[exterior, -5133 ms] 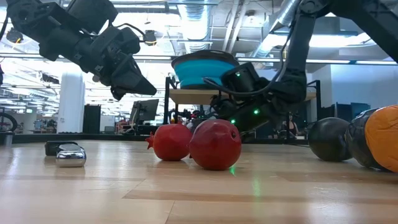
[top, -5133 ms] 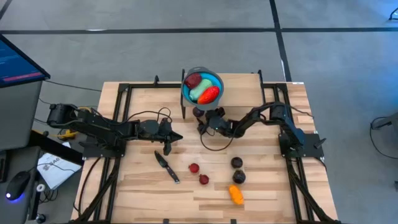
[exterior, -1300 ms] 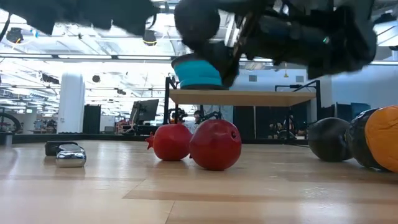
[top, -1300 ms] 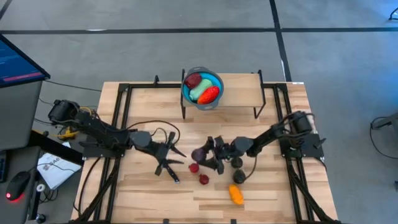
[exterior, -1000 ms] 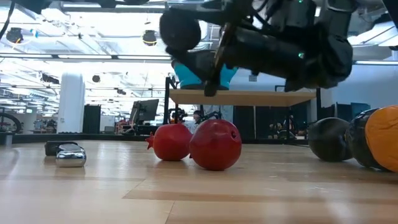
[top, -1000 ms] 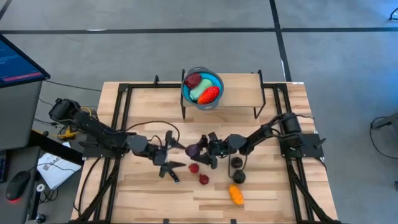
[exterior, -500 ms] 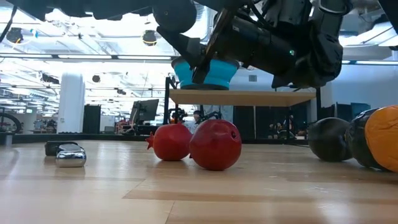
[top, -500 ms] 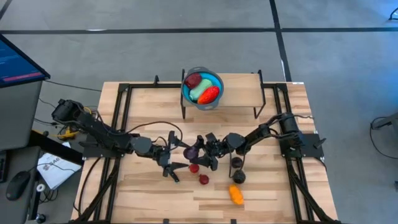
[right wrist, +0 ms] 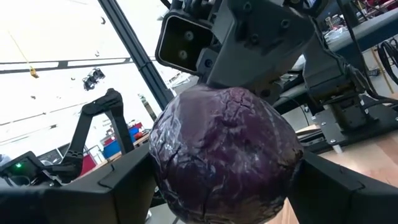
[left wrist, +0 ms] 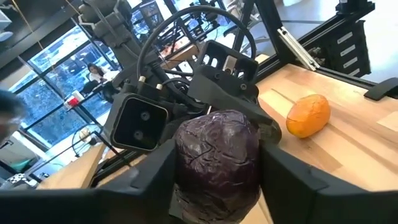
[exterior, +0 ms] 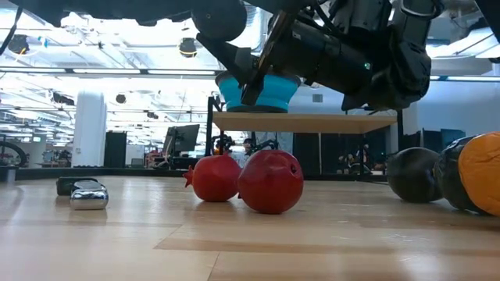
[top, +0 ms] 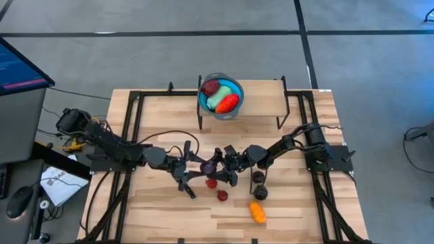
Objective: Pick & Place Fruit
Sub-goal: Put the top black plum into the blue strainer bowl on the shelf
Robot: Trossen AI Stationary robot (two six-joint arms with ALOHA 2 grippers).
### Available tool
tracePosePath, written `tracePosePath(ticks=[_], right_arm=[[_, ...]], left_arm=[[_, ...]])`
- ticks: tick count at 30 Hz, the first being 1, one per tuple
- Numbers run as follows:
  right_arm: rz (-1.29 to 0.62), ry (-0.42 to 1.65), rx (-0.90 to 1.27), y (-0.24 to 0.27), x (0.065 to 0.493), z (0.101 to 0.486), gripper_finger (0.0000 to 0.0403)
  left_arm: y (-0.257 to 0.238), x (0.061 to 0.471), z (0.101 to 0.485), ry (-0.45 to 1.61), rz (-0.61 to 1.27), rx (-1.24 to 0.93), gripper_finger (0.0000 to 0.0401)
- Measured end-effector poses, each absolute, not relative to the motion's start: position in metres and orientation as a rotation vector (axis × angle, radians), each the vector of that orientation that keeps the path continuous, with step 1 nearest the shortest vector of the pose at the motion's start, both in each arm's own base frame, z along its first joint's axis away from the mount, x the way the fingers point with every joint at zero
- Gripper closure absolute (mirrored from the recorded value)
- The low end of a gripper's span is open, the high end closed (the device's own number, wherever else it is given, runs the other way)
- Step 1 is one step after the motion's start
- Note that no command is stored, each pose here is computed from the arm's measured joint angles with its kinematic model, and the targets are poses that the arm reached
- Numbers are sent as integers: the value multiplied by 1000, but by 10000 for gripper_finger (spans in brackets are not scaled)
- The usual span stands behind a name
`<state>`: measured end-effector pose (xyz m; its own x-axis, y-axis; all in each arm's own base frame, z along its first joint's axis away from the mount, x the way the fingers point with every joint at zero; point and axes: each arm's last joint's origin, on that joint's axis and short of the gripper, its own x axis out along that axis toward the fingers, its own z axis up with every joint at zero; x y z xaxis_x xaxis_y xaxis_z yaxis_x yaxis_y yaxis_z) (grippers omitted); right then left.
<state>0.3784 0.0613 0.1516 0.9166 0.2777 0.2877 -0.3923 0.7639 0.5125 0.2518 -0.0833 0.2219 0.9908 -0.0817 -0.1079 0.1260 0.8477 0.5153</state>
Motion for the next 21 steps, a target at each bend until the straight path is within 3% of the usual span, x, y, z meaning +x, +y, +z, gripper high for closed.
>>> tracePosePath(ticks=[4, 21], right_arm=[[362, -165, 600, 62, 379, 149, 106], [397, 133, 580, 61, 382, 126, 106]], left_arm=[[-82, 253, 220, 90, -158, 503, 244], [-80, 248, 213, 231, -174, 11, 237]])
